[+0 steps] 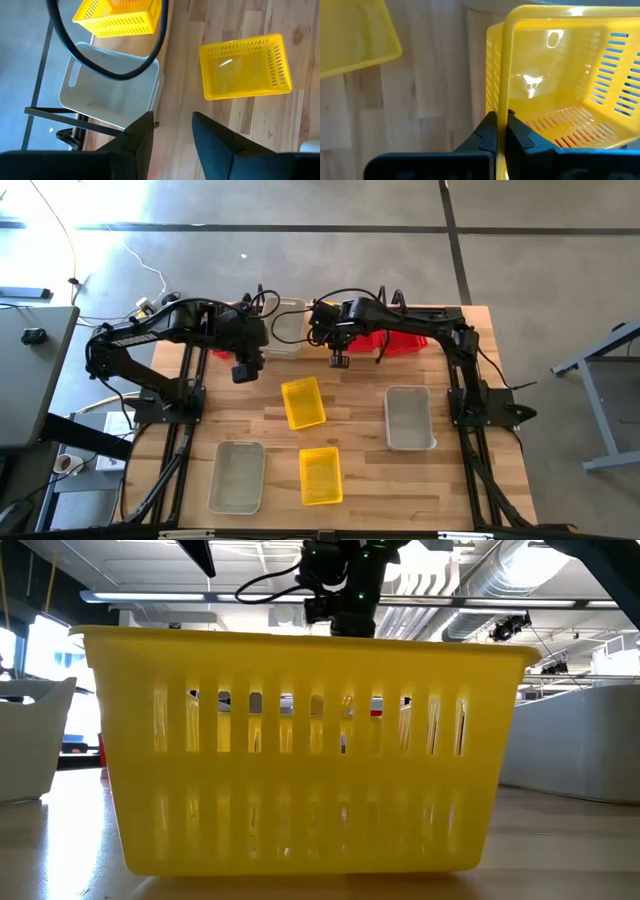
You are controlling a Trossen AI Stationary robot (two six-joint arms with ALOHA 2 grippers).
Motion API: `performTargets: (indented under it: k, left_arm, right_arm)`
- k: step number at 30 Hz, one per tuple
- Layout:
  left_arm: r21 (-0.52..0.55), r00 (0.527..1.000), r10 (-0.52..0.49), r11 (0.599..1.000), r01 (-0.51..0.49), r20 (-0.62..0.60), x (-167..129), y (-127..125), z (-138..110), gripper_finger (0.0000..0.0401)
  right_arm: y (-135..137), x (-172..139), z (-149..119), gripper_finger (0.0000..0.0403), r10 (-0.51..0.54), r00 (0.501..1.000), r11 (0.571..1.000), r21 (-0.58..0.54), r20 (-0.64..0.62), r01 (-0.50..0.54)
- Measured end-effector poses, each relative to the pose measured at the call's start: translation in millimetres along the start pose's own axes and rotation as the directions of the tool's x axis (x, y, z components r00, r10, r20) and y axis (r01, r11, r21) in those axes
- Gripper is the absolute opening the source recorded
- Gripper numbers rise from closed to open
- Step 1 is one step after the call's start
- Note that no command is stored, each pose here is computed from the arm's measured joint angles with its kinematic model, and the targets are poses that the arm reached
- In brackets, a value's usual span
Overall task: Stack baskets on shelf by color
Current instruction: Put the bottom right yellow bin on the shelf
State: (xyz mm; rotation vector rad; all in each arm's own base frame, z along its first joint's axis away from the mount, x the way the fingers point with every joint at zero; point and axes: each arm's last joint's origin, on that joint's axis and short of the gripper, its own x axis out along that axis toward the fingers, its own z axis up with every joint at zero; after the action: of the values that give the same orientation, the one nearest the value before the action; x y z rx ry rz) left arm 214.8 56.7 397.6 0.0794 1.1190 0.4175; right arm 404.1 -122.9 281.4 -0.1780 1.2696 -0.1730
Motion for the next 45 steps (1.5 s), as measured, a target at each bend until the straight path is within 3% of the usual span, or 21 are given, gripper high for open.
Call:
performTargets:
  k: [13, 27, 34, 45]
  left_arm:
    - [0.000, 1.000, 0.007, 1.000, -0.007, 0.000, -0.1, 0.2, 0.0, 0.0126]
    - [0.000, 1.000, 0.023, 1.000, -0.023, -0.001, -0.1, 0.7, -0.1, 0.0126]
    - [0.000, 1.000, 0.022, 1.000, -0.022, -0.001, -0.1, 0.7, -0.1, 0.0126]
    - [0.000, 1.000, 0.022, 1.000, -0.022, -0.001, -0.1, 0.7, -0.1, 0.0126]
  right_arm:
    - [7.2, 22.5, 5.7, 0.0000, 0.025, 0.999, 1.000, 0.003, -0.022, -0.025]
    - [9.2, 51.5, 7.0, 0.0000, -0.008, 0.996, 1.000, -0.021, -0.087, 0.006]
    - [8.3, 53.2, 9.9, 0.0001, -0.021, 0.998, 1.000, -0.018, -0.062, 0.020]
    - [7.8, 53.2, 9.3, 0.0085, -0.028, 0.997, 1.000, -0.014, -0.068, 0.027]
